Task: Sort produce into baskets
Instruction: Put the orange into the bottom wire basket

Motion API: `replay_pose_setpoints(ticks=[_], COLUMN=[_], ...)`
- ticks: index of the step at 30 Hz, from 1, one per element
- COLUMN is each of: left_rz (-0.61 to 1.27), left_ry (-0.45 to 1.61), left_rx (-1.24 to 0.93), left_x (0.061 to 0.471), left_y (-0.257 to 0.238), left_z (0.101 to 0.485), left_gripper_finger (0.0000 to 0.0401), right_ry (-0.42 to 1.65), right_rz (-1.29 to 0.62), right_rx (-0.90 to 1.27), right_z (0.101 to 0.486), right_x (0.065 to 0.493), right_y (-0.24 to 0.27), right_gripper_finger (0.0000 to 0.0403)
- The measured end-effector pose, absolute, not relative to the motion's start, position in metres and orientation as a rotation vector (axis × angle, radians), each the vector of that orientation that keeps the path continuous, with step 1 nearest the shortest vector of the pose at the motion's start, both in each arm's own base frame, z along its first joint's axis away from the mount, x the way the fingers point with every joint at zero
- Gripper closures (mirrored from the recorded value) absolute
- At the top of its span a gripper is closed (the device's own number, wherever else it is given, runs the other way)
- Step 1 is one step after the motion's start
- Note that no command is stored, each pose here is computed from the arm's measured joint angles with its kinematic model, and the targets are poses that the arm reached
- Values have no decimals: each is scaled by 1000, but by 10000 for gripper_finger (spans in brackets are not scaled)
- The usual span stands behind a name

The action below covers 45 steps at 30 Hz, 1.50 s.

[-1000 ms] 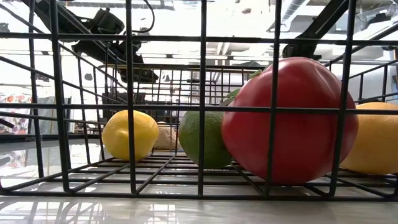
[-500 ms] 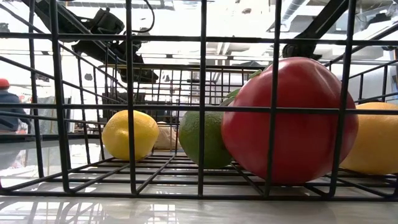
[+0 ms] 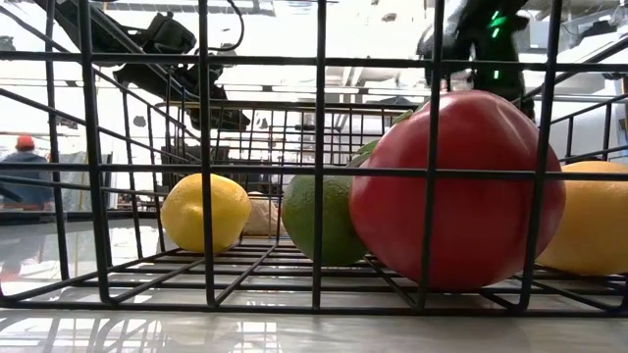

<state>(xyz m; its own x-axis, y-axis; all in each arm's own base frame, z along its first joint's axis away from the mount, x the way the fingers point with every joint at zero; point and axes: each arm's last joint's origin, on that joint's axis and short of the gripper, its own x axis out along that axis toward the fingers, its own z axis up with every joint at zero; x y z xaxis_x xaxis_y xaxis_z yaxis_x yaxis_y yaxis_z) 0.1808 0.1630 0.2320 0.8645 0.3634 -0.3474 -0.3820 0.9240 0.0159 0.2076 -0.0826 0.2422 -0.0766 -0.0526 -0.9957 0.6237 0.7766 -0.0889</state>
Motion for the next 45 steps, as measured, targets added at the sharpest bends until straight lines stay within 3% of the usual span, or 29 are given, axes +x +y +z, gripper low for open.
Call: replay_pose_setpoints(ticks=[6, 14, 20, 26, 31, 40, 45], left_rz=[398, 461, 443, 413, 401, 378, 379], left_ry=[331, 298, 243, 227, 205, 195, 185], left_rx=[-39, -42, -66, -55, -40, -70, -80], left_x=[181, 182, 185, 190, 193, 193, 193], left_y=[164, 166, 165, 159, 157, 156, 156], left_z=[234, 238, 243, 244, 247, 247, 248], left_gripper_finger=[193, 193, 193, 193, 193, 193, 193], right_ry=[1203, 1084, 1008, 850, 816, 923, 955], right_rz=[-354, -209, -159, 43, 223, 244, 259], right_rx=[432, 320, 290, 273, 257, 375, 386], right_z=[271, 287, 292, 301, 293, 271, 268], right_x=[229, 230, 234, 249, 263, 276, 276], right_y=[-26, 41, 58, 81, 105, 121, 122], right_gripper_finger=[52, 52, 52, 51, 51, 8, 11])
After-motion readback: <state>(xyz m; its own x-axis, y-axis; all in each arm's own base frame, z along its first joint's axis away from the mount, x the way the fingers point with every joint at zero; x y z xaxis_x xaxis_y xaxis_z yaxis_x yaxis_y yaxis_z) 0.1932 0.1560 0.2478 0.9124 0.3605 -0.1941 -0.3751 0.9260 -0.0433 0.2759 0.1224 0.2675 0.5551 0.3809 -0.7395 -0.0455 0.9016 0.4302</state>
